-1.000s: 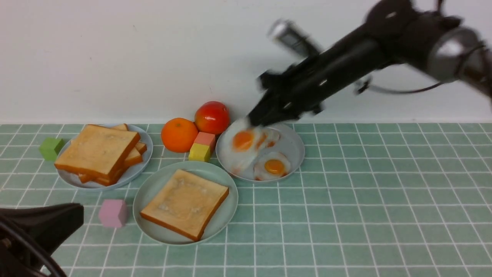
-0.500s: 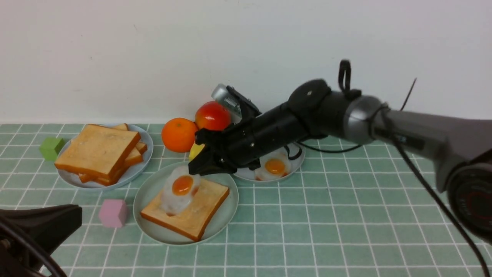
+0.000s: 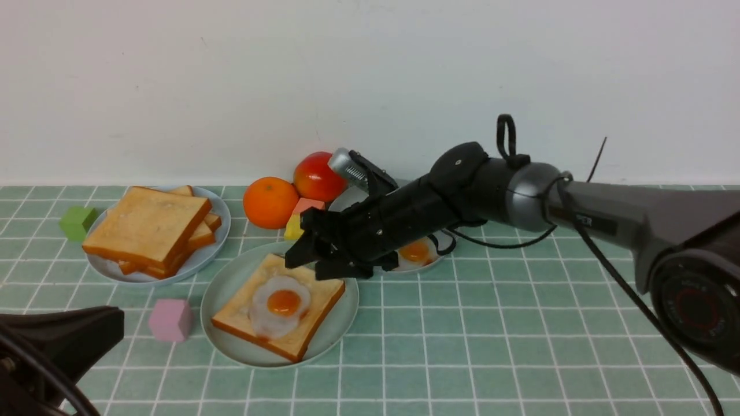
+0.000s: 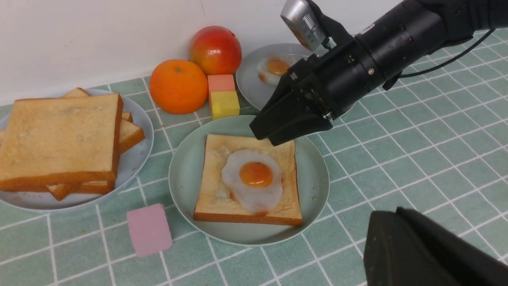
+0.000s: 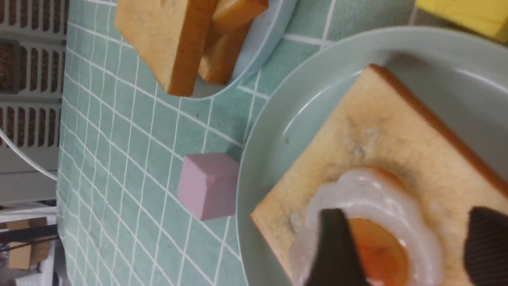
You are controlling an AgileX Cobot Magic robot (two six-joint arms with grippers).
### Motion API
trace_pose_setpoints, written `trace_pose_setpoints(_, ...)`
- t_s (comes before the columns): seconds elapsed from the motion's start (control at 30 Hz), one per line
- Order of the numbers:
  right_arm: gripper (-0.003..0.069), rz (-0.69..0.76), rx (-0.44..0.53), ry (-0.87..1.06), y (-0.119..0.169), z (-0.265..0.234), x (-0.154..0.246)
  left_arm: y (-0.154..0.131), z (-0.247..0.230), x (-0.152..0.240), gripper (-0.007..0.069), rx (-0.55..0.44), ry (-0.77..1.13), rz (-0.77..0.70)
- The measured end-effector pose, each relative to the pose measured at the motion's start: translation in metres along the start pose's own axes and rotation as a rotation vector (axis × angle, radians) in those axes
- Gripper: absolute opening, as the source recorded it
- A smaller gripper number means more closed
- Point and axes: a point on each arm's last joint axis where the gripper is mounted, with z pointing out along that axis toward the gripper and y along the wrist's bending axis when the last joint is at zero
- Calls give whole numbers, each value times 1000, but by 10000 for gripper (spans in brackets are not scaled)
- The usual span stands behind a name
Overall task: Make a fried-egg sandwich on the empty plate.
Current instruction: Use the right arm to place the fried egg on the slice of bread in the middle, then use the left arm to grab a slice of bread
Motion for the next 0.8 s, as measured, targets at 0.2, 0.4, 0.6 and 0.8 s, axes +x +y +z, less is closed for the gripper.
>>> trace_pose_setpoints(0.2,283,-274,76,33,50,-92,-12,-3,9,5,17,12,86,-67)
trace_pose_setpoints(0.4,-3,-531,313,20,126,-217,25,-9,50,3,18,-31,336,-94)
trace_pose_setpoints(0.6,6,-546,498,-116,141,-288,91,-6,109,-30,-13,-137,481,-16)
trace_pose_setpoints(0.8,25,-568,488,-276,134,-329,152,54,157,-59,-13,-307,528,-38)
